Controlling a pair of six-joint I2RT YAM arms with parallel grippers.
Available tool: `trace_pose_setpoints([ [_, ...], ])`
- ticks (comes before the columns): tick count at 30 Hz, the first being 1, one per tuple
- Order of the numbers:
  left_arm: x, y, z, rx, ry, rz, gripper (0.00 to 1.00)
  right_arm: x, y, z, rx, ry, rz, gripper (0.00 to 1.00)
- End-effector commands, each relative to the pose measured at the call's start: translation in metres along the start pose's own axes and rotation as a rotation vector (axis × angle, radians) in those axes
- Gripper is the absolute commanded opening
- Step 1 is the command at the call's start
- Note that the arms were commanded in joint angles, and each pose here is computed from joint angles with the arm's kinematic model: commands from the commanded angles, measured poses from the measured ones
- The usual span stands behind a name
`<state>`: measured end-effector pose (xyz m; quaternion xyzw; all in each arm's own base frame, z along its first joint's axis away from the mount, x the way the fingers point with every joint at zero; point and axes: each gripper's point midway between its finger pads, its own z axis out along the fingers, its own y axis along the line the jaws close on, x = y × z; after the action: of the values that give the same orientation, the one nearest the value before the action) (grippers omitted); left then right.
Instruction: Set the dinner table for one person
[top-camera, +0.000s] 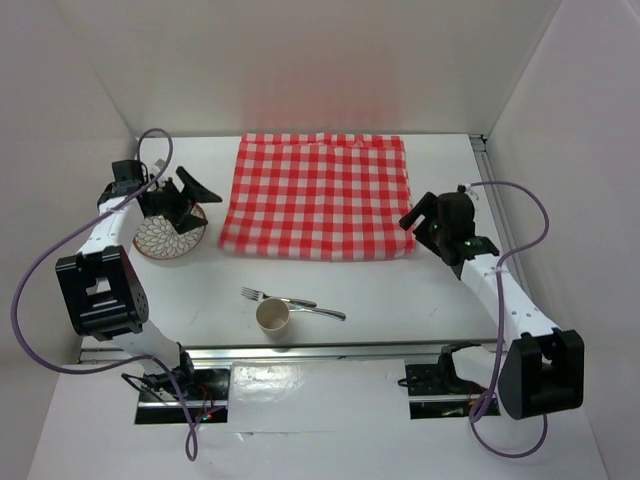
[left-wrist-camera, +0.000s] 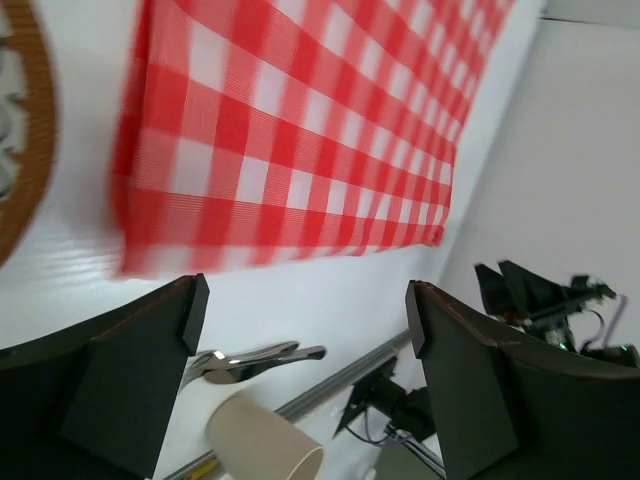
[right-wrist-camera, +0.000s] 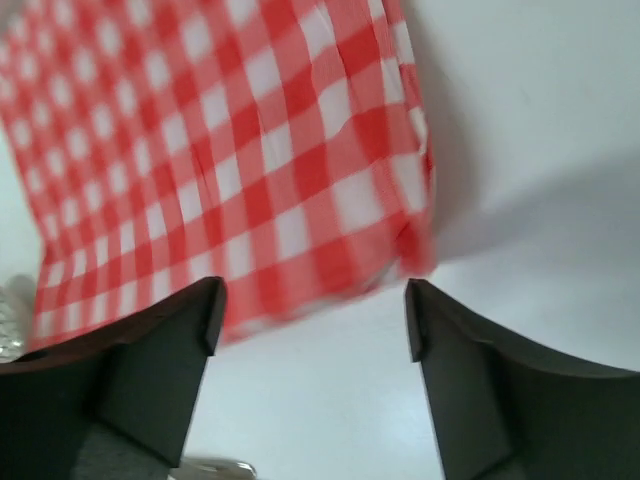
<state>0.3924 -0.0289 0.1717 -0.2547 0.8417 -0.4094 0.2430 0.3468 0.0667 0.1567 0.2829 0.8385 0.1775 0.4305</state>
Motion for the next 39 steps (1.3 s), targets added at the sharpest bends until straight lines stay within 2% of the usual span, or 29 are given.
trace_pose_setpoints([
  [1, -0.024, -0.008, -0.027, -0.119, -0.116, 0.13, 1.0, -0.015, 0.0, -0.021, 0.015, -0.053, 0.043, 0.88],
  [2, -0.031, -0.014, -0.032, -0.13, -0.139, 0.131, 1.0, -0.02, -0.002, -0.021, 0.042, -0.065, 0.032, 0.92],
  [4, -0.051, -0.031, -0.044, -0.142, -0.227, 0.159, 1.0, -0.032, 0.008, -0.022, 0.057, -0.05, 0.01, 0.92],
  [6, -0.055, -0.049, -0.045, -0.108, -0.254, 0.213, 1.0, -0.049, 0.022, -0.024, 0.047, -0.06, -0.013, 0.92],
  [7, -0.049, -0.06, -0.037, -0.093, -0.232, 0.236, 0.99, -0.047, 0.025, -0.022, 0.042, -0.039, -0.024, 0.92],
  [8, -0.042, -0.062, -0.031, -0.097, -0.199, 0.279, 0.93, -0.042, 0.025, -0.014, 0.045, -0.008, -0.045, 0.88],
  [9, -0.042, -0.067, -0.026, -0.111, -0.19, 0.305, 0.8, -0.041, 0.026, -0.011, 0.043, 0.004, -0.046, 0.82],
  [10, -0.027, -0.064, -0.006, -0.128, -0.127, 0.318, 0.57, -0.04, 0.028, -0.006, 0.03, 0.01, -0.059, 0.62],
  [11, -0.023, -0.062, 0.002, -0.145, -0.108, 0.331, 0.14, -0.034, 0.026, 0.004, 0.034, 0.035, -0.072, 0.53],
  [12, -0.019, -0.058, 0.011, -0.164, -0.09, 0.344, 0.0, -0.028, 0.024, 0.01, 0.04, 0.062, -0.073, 0.4],
  [13, -0.008, -0.047, 0.03, -0.206, -0.041, 0.336, 0.0, -0.018, 0.015, 0.026, 0.067, 0.104, -0.069, 0.18],
  [15, 0.003, -0.035, 0.052, -0.239, 0.014, 0.348, 0.0, -0.008, 0.014, 0.041, 0.069, 0.163, -0.083, 0.03],
  [16, 0.003, -0.028, 0.06, -0.277, 0.023, 0.361, 0.0, -0.003, 0.015, 0.047, 0.071, 0.198, -0.081, 0.0],
  [17, 0.015, -0.016, 0.078, -0.307, 0.07, 0.36, 0.0, 0.011, 0.007, 0.062, 0.094, 0.254, -0.079, 0.0],
  [19, 0.019, -0.004, 0.092, -0.357, 0.087, 0.365, 0.0, 0.025, 0.003, 0.073, 0.099, 0.311, -0.074, 0.0],
  [25, 0.04, 0.041, 0.128, -0.43, 0.176, 0.302, 0.0, 0.055, -0.012, 0.11, 0.106, 0.405, -0.042, 0.0],
  [32, 0.062, 0.083, 0.116, -0.55, 0.153, 0.222, 0.0, 0.103, -0.063, 0.117, 0.268, 0.518, -0.007, 0.0],
  [39, 0.086, 0.121, 0.097, -0.681, 0.15, 0.15, 0.0, 0.128, -0.075, 0.098, 0.253, 0.567, 0.017, 0.0],
])
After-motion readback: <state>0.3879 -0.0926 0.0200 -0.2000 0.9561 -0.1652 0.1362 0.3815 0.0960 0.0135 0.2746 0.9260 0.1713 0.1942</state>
